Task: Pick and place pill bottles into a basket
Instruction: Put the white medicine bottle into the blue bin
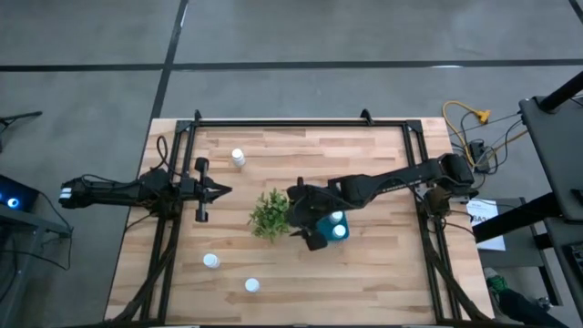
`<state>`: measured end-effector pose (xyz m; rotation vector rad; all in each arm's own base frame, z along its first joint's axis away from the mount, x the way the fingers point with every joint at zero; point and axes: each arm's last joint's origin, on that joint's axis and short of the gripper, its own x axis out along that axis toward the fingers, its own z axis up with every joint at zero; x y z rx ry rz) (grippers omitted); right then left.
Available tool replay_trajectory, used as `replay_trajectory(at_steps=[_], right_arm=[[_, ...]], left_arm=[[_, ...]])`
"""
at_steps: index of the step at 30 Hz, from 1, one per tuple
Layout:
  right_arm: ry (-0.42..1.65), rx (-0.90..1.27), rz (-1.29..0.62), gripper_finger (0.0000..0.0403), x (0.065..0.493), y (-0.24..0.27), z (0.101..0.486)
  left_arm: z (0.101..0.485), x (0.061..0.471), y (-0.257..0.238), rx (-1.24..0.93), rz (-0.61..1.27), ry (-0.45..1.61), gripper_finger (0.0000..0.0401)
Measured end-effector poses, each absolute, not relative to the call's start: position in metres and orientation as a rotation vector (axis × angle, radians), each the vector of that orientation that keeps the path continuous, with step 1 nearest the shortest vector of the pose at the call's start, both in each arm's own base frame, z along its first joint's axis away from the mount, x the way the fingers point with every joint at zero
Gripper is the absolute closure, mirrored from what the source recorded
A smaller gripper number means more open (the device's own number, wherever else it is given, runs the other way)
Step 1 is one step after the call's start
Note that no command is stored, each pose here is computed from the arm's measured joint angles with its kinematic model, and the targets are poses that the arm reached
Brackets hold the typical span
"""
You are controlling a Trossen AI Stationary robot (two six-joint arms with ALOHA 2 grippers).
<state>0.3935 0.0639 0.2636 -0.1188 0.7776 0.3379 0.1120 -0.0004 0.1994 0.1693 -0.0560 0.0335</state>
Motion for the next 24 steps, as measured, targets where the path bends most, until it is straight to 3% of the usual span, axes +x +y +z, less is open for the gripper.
replay_trajectory(at_steps=[16,24], right_arm=[[0.659,-0.168,0.339,0.0202,0.401,0.057,0.266],[0.590,-0.164,0.329,0.0202,0.379,0.053,0.283]], left_arm=[[0.204,0.112,0.000,0.161,0.036,-0.098,0.0401],[0.203,0.112,0.000,0.160,0.036,-0.097,0.0401]])
